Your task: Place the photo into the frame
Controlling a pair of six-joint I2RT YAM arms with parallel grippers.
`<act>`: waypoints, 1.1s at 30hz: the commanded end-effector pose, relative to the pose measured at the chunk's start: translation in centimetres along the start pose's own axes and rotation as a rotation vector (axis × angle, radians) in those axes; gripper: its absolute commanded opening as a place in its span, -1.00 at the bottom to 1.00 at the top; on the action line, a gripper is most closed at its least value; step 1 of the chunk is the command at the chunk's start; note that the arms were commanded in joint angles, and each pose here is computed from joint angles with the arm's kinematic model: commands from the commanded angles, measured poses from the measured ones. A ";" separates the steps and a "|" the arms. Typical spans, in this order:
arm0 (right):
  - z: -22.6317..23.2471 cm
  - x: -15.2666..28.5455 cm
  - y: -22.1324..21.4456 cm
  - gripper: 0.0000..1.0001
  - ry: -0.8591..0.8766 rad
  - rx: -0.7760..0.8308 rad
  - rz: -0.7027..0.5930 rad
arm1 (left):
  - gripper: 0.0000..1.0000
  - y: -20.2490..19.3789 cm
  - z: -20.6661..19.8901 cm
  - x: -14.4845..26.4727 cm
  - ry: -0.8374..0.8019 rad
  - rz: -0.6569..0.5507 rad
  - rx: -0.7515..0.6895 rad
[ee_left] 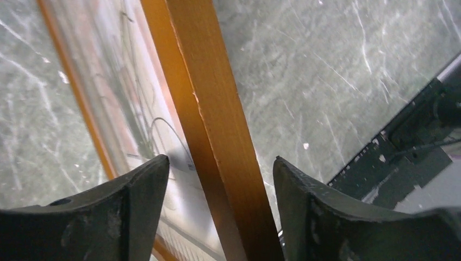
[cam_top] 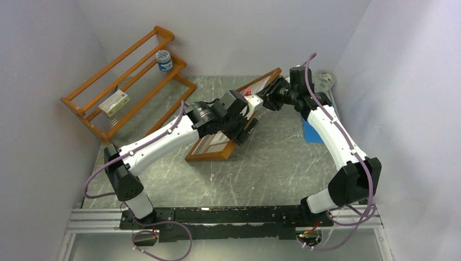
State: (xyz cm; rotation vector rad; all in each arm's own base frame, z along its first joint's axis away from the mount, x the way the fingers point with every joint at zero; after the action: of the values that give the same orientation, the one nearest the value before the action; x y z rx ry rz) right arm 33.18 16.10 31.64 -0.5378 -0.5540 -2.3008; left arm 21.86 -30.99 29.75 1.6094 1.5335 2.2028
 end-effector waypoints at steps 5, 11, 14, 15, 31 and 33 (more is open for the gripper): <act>-1.6 3.1 0.3 -0.58 0.174 0.151 0.001 | 0.55 0.5 -2.2 2.4 -0.263 -0.085 0.017; -7.7 2.2 -0.5 -0.57 0.215 0.233 -0.009 | 0.57 0.8 -1.6 2.5 -0.285 -0.159 0.110; -10.3 1.6 -0.2 -0.49 0.231 0.218 -0.005 | 0.58 0.6 -0.5 2.1 -0.273 -0.184 0.187; -11.1 1.3 -0.1 -0.44 0.222 0.211 -0.002 | 0.57 0.4 0.1 1.8 -0.255 -0.187 0.216; -18.4 -3.8 1.5 0.81 0.050 0.123 -0.051 | 0.60 -8.4 15.2 -5.5 0.230 -0.013 0.624; -19.1 -4.0 1.9 0.88 -0.015 0.129 -0.066 | 0.59 -9.6 17.3 -6.0 0.275 0.031 0.706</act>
State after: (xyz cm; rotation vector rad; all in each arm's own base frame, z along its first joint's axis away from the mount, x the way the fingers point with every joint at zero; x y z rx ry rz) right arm 30.66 7.99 12.97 -0.5529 -0.5552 -2.2321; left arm 30.05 -19.49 19.56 1.5731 2.4156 2.0669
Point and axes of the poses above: each gripper's point midway between its finger pads, its own x axis back along the fingers, its own z axis along the line the jaws close on, y = z × x, the point moved 7 cm from there along x, back along the fingers, and after that the axes turned 2 degrees about -x, right-handed, at the moved point
